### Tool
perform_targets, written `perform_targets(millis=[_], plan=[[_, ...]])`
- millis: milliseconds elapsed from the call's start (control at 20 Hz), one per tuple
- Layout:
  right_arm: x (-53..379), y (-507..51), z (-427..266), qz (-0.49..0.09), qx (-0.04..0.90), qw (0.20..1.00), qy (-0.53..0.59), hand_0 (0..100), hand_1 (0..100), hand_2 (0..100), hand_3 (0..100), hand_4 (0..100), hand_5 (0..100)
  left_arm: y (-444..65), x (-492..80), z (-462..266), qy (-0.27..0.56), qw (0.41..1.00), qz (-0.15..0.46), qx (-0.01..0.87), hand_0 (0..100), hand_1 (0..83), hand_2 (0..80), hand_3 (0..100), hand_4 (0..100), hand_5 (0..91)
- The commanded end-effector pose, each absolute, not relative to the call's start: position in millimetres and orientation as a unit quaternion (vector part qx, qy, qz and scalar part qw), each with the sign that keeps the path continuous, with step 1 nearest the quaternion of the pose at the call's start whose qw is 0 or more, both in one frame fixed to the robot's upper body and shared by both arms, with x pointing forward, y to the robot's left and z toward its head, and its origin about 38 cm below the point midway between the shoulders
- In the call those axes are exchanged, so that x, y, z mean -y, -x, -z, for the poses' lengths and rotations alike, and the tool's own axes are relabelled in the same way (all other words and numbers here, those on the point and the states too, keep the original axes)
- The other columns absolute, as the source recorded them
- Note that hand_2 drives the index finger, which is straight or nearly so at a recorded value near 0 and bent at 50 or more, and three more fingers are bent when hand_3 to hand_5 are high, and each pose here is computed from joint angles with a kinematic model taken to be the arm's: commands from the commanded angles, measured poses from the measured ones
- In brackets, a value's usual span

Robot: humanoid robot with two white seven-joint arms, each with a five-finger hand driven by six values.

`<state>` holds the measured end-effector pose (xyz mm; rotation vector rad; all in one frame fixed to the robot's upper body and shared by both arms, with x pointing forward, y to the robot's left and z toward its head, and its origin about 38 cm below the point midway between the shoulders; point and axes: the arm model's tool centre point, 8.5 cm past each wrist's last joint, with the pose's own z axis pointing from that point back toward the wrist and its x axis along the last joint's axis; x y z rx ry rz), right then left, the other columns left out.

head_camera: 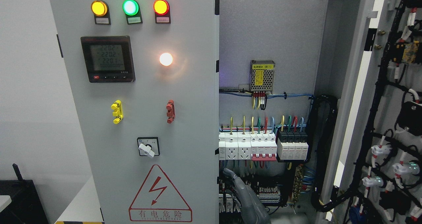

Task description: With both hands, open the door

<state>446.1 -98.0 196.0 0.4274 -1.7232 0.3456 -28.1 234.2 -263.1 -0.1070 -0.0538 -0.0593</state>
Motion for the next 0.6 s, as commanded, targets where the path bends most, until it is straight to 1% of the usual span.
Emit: perform_targets(millis=[0, 551], plan=[[110.8, -455.3, -189.4, -0.157, 0.743, 0.629, -0.168, 11, 0, 0, 0, 0, 0, 27.8, -234.4, 263.1, 0.053, 0.998, 0.020, 0.028, 0, 0.0, 0.0, 0, 3, 0.0], [109.7, -457.1, -191.3, -0.159, 0.743, 0.628, -0.168, 11, 0, 0, 0, 0, 0, 27.8, -234.4, 263.1, 0.053, 0.998, 0.020, 0.028, 0, 0.0, 0.0, 0, 3, 0.0]])
